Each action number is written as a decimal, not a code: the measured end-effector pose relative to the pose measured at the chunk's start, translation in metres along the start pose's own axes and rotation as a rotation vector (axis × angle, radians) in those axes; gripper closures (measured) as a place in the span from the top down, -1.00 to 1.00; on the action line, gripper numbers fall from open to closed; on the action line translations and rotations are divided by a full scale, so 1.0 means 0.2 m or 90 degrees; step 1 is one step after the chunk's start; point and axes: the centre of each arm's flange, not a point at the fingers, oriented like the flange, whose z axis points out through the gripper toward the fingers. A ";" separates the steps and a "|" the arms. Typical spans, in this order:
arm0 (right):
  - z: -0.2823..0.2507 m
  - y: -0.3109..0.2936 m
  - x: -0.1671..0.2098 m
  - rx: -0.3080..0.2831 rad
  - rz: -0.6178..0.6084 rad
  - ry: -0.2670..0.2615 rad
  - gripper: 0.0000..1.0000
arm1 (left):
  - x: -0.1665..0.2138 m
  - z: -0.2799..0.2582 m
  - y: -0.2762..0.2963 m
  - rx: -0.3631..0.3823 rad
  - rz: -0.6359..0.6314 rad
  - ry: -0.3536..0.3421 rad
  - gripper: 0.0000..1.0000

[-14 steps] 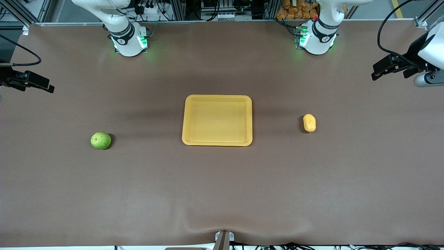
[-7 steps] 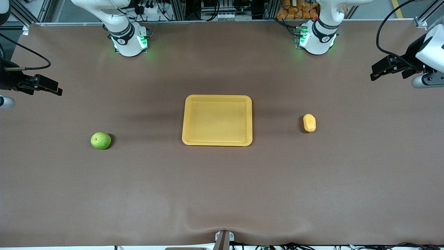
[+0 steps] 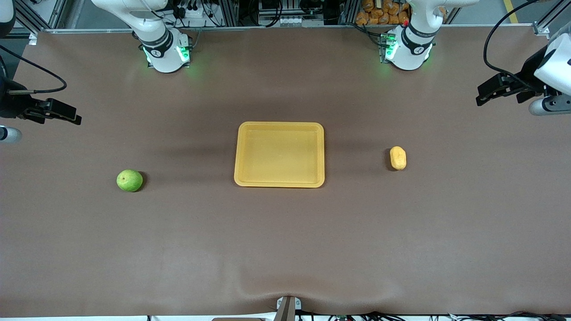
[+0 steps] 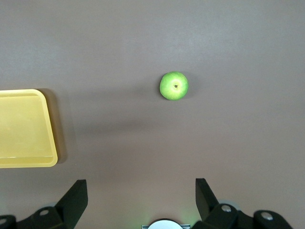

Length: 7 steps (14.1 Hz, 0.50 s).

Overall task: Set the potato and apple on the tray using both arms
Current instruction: 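Reach the right gripper to the green apple while the left gripper reaches the potato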

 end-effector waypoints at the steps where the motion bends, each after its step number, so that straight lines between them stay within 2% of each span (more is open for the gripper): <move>1: -0.01 0.00 0.00 0.000 0.000 0.002 1.00 | 0.01 0.02 0.00 0.000 0.000 -0.002 1.00; 4: -0.02 0.01 0.00 0.000 0.003 0.006 1.00 | 0.07 0.14 0.02 -0.001 0.002 0.002 1.00; 7: -0.04 0.01 0.00 0.001 0.003 0.012 1.00 | 0.14 0.35 0.05 -0.005 0.008 0.027 1.00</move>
